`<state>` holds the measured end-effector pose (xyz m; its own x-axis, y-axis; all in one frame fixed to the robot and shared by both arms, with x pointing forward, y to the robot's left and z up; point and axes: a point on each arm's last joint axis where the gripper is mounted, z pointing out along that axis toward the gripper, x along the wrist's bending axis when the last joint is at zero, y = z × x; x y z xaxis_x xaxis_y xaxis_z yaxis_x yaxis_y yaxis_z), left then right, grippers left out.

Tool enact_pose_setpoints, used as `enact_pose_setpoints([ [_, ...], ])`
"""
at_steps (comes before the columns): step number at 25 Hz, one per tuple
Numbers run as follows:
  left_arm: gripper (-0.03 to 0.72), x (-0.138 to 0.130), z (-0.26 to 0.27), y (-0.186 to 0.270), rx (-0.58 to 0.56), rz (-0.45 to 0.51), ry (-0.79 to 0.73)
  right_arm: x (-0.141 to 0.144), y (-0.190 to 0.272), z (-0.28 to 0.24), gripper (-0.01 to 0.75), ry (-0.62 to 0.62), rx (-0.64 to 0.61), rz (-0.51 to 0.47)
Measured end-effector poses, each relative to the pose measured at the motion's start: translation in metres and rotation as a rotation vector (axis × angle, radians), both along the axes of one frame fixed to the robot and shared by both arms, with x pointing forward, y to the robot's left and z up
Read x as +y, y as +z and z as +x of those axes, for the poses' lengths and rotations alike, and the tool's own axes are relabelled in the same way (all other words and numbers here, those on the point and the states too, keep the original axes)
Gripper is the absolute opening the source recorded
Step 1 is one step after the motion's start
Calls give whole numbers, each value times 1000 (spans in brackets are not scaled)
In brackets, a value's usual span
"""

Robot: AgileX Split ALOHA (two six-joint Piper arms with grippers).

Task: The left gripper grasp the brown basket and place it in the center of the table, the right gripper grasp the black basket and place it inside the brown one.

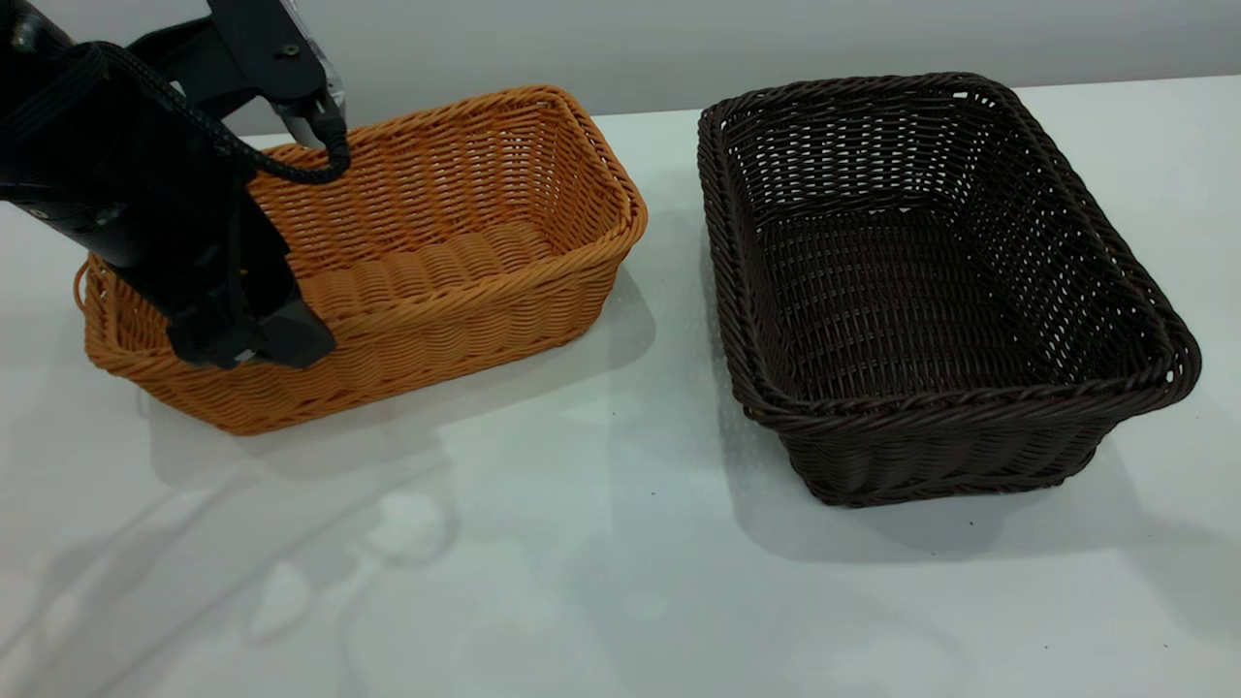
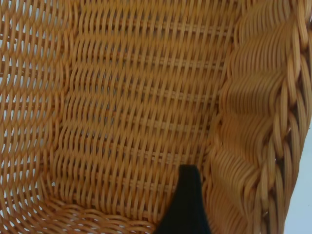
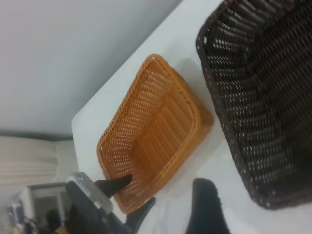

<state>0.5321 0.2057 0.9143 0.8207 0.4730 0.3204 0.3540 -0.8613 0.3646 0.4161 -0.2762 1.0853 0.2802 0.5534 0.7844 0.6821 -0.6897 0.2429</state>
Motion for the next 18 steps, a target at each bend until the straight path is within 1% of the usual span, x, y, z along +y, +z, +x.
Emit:
enact_pose_setpoints([
  [2,563,0,0,0,4,-13,16,-1,-13,0,454,-62,54,44],
  [6,563,-1,0,0,3,-27,34,-3,-48,-4,454,-216,186,173],
  [9,563,-5,-1,0,2,-28,22,3,-68,-8,454,-252,262,227],
  [14,563,-18,-6,0,-4,-17,-46,16,-84,-1,454,-270,334,245],
  [18,563,-22,-7,0,-4,-15,-63,36,-97,8,454,-254,392,228],
])
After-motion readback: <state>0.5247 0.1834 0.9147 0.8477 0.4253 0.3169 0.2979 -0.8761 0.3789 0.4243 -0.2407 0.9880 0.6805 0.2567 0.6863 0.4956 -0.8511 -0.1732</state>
